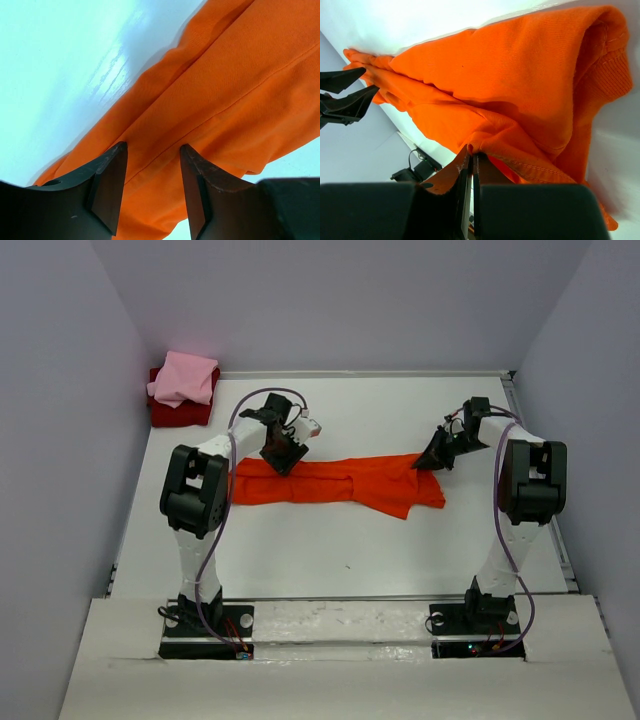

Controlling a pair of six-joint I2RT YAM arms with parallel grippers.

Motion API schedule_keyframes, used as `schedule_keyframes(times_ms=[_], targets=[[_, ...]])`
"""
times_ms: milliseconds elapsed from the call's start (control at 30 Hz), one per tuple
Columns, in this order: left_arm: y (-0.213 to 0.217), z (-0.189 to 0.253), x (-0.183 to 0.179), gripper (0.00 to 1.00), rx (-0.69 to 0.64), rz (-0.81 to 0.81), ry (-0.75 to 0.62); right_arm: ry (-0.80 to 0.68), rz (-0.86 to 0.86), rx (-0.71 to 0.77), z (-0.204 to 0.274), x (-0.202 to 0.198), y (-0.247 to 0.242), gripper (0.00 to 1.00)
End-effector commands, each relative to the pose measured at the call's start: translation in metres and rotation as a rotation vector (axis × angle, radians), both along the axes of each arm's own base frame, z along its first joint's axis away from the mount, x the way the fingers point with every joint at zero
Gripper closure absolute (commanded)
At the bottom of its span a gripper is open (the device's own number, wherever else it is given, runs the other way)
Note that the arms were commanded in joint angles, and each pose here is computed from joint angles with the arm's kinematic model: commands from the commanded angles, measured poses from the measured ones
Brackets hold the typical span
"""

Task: Fold and stack the t-shirts
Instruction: Fold the other side of the tshirt into a rectangle

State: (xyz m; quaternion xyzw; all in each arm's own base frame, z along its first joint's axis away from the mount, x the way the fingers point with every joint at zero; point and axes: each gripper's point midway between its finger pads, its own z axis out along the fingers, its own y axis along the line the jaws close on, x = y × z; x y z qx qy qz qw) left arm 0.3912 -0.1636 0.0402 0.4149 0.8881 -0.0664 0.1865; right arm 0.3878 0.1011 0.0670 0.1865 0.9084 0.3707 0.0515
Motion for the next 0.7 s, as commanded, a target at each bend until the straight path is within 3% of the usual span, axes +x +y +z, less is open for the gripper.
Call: schedule_keyframes(times_ms=[0,100,267,667], targets=[[-0.0039,0.0158,0.0103,0.44,-0.03,0.005,-0.032,-0.036,0.024,0.015,0.0118,0.0014,0.0058,0.96],[-0.0043,0.0164,0.0099,0.45,-0.033,0.004,-0.031,-0.034,0.025,0.017,0.0115,0.0013,0.006,0.96],[-0.0048,0.0127,0.0083,0.59,-0.043,0.004,-0.012,-0.033,0.023,0.014,0.011,0.0026,0.0056,0.96],[0.0033,0.0193,0.0174,0.74,-0.026,0.043,-0.039,-0.031,0.023,0.011,0.0102,0.0028,0.0052,0.96]])
